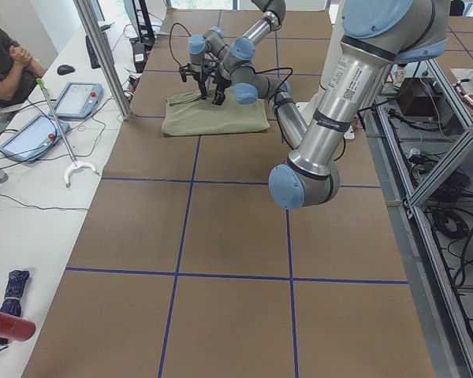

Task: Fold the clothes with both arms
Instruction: 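Press and adjust the far corner of the shirt with the right gripper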

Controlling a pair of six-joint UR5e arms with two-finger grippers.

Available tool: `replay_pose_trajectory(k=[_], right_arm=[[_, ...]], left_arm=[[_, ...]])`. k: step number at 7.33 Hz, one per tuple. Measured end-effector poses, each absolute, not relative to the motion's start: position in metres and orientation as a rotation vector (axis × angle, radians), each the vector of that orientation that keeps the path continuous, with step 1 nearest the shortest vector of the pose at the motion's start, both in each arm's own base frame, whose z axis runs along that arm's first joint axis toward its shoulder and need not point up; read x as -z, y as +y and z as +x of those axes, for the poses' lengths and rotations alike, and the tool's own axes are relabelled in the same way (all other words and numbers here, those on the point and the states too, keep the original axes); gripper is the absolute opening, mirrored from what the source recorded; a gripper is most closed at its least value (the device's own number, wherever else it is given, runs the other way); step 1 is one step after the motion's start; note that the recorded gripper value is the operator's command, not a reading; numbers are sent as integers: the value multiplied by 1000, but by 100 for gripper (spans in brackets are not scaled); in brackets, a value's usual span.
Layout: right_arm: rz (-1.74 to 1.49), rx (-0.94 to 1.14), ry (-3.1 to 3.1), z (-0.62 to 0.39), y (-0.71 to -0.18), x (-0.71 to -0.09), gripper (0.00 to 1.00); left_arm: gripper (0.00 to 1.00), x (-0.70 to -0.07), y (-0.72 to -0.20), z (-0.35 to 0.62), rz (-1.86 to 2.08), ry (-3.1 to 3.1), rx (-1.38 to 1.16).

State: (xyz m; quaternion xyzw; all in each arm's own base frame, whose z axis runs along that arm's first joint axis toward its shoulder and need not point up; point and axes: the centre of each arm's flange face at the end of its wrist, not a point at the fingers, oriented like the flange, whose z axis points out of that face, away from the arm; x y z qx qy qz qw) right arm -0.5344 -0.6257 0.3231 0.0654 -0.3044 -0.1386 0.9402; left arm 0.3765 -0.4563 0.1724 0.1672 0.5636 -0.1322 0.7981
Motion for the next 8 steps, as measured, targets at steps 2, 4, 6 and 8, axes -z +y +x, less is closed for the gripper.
replay_pose_trajectory(k=[2,4,6,8], right_arm=[[133,275,-613,-529,-632,-327,99],[132,270,-599,-516,-645,-337,99],[131,261,-585,-500,-660,-347,99],[126,249,-571,-485,-673,-357,99]], left_arm=[[100,-173,-456,378,357,1208,283],[100,-174,-456,378,356,1206,283],[100,-174,-456,379,356,1206,283],[100,-174,-457,380,355,1205,283]])
